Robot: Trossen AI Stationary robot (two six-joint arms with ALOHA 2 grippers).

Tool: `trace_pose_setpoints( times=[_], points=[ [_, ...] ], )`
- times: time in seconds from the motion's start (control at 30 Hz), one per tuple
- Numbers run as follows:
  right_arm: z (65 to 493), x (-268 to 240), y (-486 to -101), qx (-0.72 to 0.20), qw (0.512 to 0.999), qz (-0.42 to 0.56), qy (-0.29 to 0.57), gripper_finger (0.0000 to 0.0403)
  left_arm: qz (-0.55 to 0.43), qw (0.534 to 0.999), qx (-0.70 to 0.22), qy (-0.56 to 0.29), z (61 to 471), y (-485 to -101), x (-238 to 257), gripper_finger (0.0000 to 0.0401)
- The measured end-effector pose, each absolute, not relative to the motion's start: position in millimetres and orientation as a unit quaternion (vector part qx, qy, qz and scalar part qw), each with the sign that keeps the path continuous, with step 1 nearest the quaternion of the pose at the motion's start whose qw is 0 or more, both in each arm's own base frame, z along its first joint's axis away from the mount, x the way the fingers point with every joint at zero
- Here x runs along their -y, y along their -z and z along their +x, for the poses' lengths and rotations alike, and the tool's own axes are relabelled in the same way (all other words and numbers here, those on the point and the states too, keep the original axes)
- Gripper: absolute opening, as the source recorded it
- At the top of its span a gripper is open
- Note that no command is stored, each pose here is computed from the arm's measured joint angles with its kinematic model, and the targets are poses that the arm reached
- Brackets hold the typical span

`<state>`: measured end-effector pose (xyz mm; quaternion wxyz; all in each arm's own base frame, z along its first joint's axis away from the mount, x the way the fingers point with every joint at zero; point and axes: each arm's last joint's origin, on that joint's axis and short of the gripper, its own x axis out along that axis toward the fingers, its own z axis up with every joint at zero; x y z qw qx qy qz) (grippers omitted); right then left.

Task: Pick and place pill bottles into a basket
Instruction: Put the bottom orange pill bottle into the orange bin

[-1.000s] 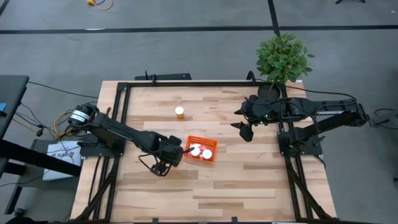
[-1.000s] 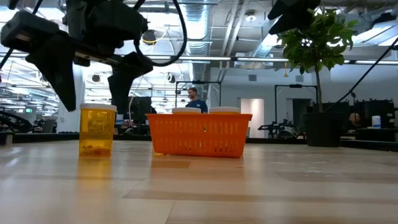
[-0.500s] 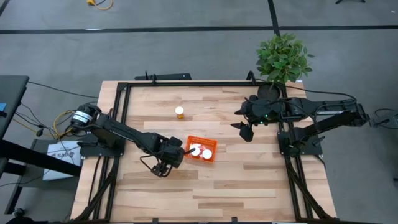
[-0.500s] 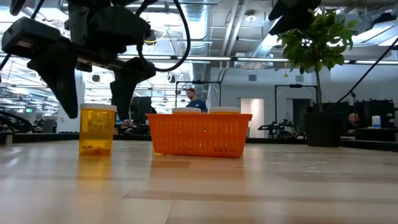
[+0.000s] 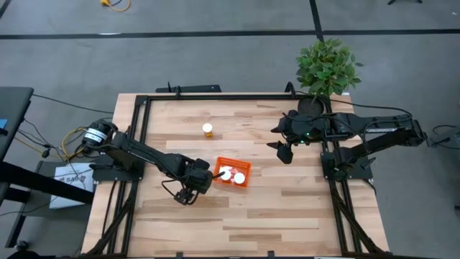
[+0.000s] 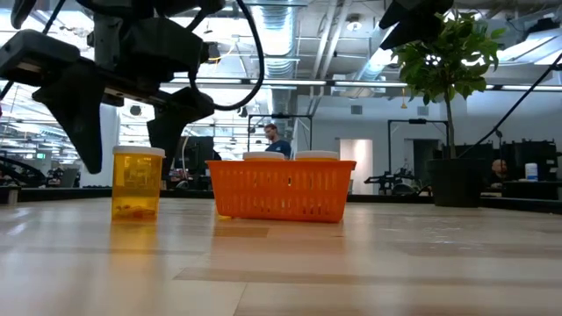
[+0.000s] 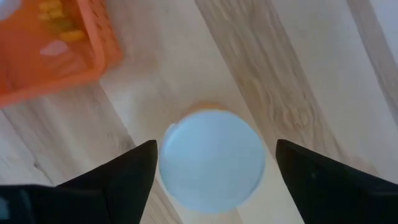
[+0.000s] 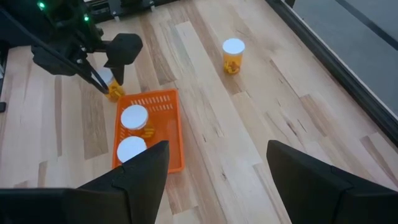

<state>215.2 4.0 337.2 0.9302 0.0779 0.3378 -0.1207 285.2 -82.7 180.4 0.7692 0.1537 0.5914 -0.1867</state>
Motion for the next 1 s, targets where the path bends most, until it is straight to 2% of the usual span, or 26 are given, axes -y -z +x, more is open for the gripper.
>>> trace_pose_setpoints(
  times=[0.47,1.0],
  points=[
    [215.2,-4.0,-337.3,-0.337,0.93,0.078,0.121,0.0265,0.155,0.771,-0.588,0.189,284.8,-177.8,82.2,0.0263],
    [215.2,-4.0,-337.3,-0.337,0.93,0.078,0.121,0.0265,0.152,0.775,-0.583,0.189,287.5,-178.2,76.6,0.0237]
  ],
)
